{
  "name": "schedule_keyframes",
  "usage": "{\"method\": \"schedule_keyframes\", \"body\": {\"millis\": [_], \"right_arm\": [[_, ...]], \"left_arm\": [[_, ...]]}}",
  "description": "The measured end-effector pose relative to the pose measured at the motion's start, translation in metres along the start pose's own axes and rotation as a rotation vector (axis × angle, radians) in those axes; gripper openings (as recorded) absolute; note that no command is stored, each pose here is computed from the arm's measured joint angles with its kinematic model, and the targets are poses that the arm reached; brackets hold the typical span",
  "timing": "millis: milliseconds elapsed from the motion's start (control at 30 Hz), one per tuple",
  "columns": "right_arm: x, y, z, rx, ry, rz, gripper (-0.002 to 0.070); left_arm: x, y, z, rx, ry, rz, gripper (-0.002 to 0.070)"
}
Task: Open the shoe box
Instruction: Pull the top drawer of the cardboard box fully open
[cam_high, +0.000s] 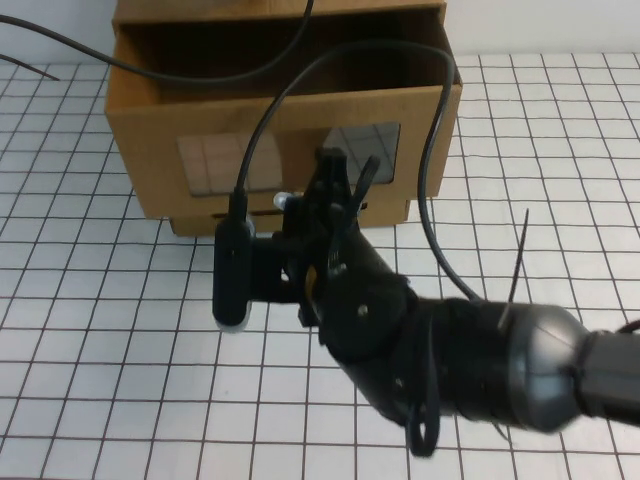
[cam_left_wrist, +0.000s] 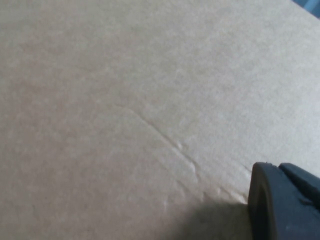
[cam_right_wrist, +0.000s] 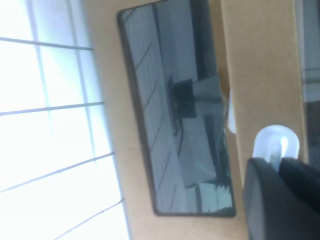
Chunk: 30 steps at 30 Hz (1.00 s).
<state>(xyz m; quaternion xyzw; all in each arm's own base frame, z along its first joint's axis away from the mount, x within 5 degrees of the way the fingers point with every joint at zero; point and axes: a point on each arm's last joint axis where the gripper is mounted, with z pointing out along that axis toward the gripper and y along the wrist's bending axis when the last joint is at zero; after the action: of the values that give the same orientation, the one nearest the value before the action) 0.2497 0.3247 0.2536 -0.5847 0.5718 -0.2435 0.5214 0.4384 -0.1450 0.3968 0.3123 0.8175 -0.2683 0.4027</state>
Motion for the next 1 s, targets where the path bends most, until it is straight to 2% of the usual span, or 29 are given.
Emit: {"method": "schedule_keyframes", "body": {"millis": [333,633,767,900,1000], "right_arm": [[-0.002,0.015,-0.041,-0.019,0.009,0.023,0.001],[-0.002,0.02,-0.048,-0.038,0.021,0.077,0.0019],[-0.001,0.021,-0.048,-0.044,0.033,0.104,0.0108],[0.001,0.021,-0.05,-0.05,0.058,0.137,0.0267],[0.0,0.018,-0.057,-0.05,0.068,0.17,0.0307]], "left_arm": [[0.0,0.0,0.0,0.0,0.0,0.0,-0.0004],[0.0,0.0,0.0,0.0,0.0,-0.014,-0.0004],[0.0,0.0,0.0,0.003,0.001,-0.014,-0.0004],[0.0,-0.002,-0.001,0.017,0.007,-0.015,-0.0004],[-0.003,-0.006,-0.006,0.027,0.012,0.0,-0.0004]]}}
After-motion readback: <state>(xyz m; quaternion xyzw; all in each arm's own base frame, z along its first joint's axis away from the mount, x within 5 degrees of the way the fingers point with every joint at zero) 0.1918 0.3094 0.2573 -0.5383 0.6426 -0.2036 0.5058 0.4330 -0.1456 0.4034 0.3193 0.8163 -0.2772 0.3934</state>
